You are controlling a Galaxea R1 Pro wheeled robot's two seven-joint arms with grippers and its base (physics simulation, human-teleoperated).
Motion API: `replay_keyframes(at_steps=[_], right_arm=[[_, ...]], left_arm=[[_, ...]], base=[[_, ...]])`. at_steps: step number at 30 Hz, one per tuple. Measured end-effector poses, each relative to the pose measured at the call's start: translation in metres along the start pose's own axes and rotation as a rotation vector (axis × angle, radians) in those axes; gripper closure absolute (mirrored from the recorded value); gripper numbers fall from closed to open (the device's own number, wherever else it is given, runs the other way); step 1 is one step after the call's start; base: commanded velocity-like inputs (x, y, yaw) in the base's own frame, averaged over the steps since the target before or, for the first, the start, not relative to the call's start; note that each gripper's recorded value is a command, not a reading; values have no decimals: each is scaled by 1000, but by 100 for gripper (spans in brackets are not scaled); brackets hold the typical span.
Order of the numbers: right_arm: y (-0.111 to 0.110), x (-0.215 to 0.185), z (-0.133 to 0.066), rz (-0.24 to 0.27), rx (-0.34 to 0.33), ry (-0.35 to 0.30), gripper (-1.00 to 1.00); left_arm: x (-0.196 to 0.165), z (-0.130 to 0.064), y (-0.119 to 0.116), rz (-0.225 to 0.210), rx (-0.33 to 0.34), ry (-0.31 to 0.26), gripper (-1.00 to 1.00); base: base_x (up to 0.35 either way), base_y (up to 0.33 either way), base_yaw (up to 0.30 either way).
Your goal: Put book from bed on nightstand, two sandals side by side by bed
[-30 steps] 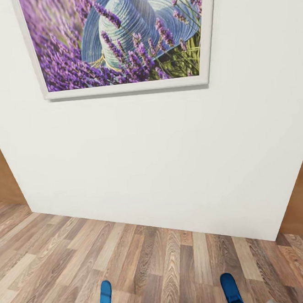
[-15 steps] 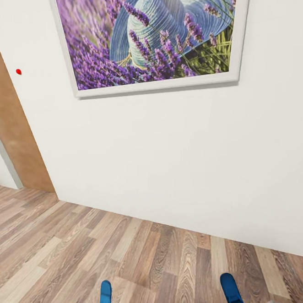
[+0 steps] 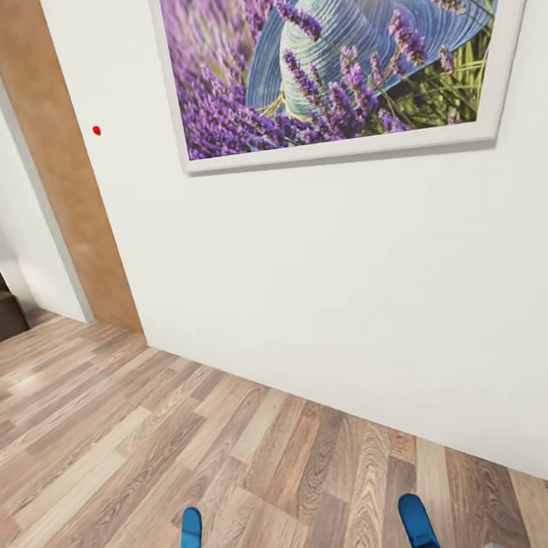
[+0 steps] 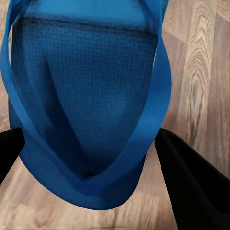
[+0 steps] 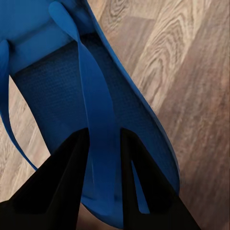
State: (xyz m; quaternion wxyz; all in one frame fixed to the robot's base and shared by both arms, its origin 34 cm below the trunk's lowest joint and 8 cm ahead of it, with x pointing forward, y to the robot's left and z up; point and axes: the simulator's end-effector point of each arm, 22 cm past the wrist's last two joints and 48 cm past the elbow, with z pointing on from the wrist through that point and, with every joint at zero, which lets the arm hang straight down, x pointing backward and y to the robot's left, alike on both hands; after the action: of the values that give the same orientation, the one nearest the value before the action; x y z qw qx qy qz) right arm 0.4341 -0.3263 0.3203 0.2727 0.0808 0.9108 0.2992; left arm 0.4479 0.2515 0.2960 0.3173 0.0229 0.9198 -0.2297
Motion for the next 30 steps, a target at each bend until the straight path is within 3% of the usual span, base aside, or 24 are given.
replay_keyframes(at_steps=[30], right_arm=[[0,0,0,0,0,0,100]], left_arm=[[0,2,-4,-3,6,-1,100]], base=[[0,0,292]])
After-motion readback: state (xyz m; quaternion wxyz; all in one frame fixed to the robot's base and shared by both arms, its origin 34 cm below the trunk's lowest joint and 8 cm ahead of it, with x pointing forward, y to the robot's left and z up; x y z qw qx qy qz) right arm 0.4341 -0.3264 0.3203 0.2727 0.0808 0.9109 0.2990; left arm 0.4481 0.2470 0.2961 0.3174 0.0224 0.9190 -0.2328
